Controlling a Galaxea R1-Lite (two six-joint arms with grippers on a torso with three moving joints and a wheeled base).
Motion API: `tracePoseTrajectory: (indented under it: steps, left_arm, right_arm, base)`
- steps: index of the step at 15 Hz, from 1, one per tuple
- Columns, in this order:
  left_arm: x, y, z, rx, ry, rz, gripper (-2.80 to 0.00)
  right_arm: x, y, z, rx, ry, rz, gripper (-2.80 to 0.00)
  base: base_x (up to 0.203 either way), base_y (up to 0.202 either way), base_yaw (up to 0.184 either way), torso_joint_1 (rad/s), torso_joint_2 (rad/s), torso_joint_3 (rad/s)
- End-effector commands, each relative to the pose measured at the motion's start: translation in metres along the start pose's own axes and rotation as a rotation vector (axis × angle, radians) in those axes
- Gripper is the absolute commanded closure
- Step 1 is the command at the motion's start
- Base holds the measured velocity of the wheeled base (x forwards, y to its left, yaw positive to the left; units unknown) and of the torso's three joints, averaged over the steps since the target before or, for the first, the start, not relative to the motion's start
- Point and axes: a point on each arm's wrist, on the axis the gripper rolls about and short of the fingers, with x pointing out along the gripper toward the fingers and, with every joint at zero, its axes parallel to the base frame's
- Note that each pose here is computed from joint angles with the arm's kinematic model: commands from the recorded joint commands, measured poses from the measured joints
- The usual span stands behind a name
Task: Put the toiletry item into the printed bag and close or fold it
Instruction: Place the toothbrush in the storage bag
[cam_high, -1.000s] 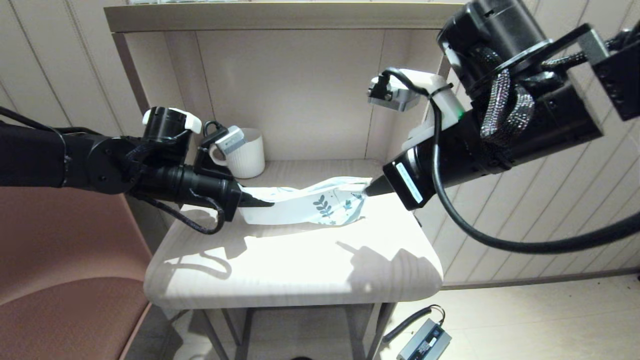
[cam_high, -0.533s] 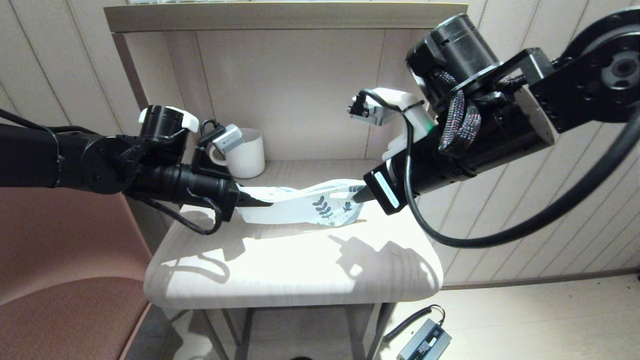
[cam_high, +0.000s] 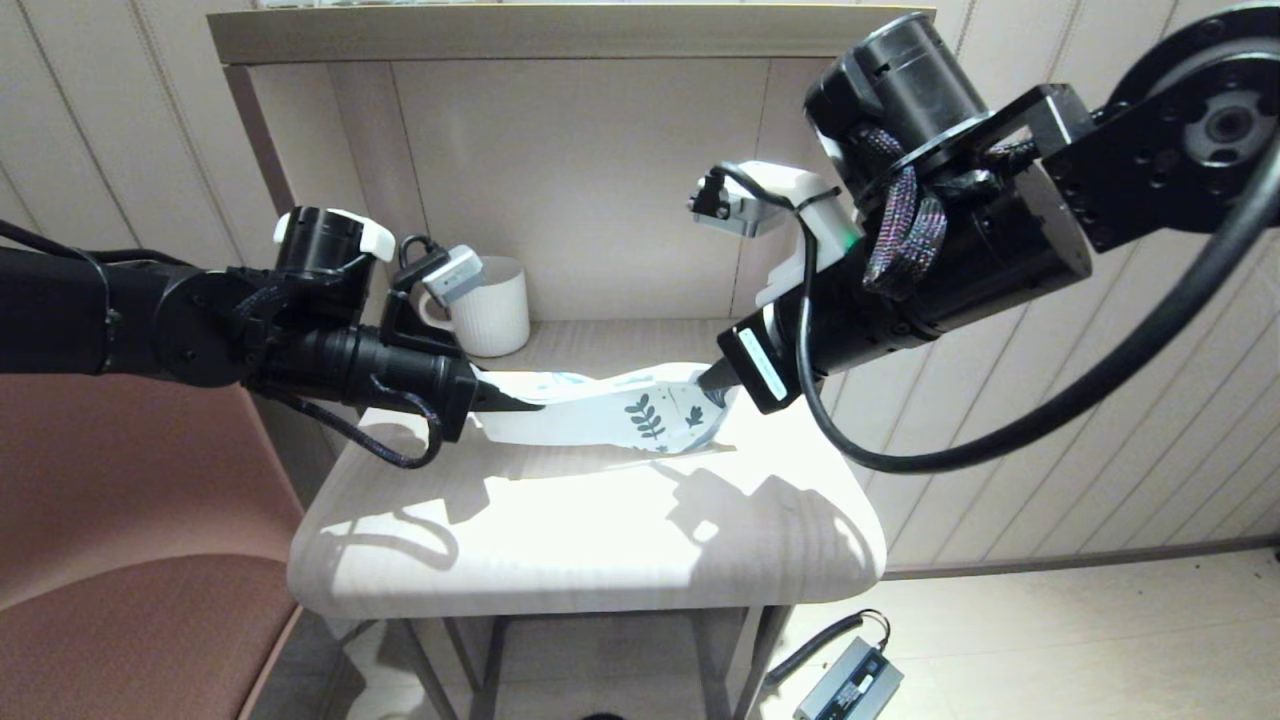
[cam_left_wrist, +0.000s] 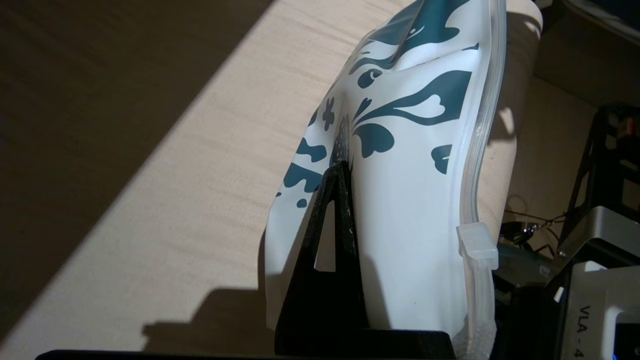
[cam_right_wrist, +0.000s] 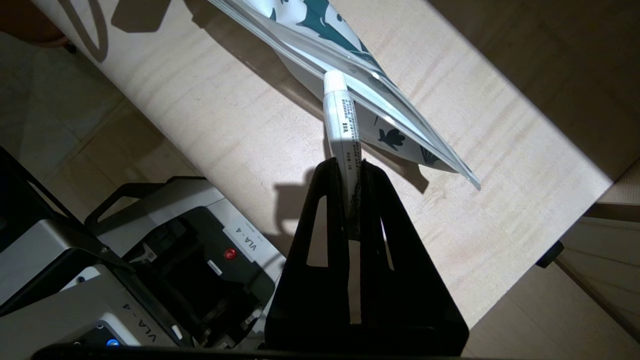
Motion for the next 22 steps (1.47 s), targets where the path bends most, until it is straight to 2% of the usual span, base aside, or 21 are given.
tracePoseTrajectory:
  steps: [1, 8, 15, 22]
  left_arm:
    - [0.0, -0.002, 0.0, 0.004, -0.001, -0.008, 0.0]
    - [-0.002, -0.013, 0.007, 0.028, -0.013, -0.022, 0.0]
    - [0.0, -0.033, 0.007, 0.043, -0.005, -0.062, 0.0]
    - [0.001, -0.037, 0.002, 0.052, 0.009, -0.074, 0.0]
  right_arm:
    - [0.0, -0.001, 0.0, -0.001, 0.001, -0.003, 0.0]
    - [0.031, -0.003, -0.002, 0.002, 0.03, -0.002, 0.0]
    - [0.034, 0.002, 0.002, -0.012, -0.002, 0.003, 0.0]
    - [0.03, 0.004, 0.003, -0.018, -0.011, 0.008, 0.0]
  base:
    - [0.0, 0.0, 0.0, 0.0, 0.0, 0.0]
    - [0.0, 0.0, 0.0, 0.0, 0.0, 0.0]
    - [0.0, 0.0, 0.0, 0.0, 0.0, 0.0]
    - [0.0, 0.0, 0.0, 0.0, 0.0, 0.0]
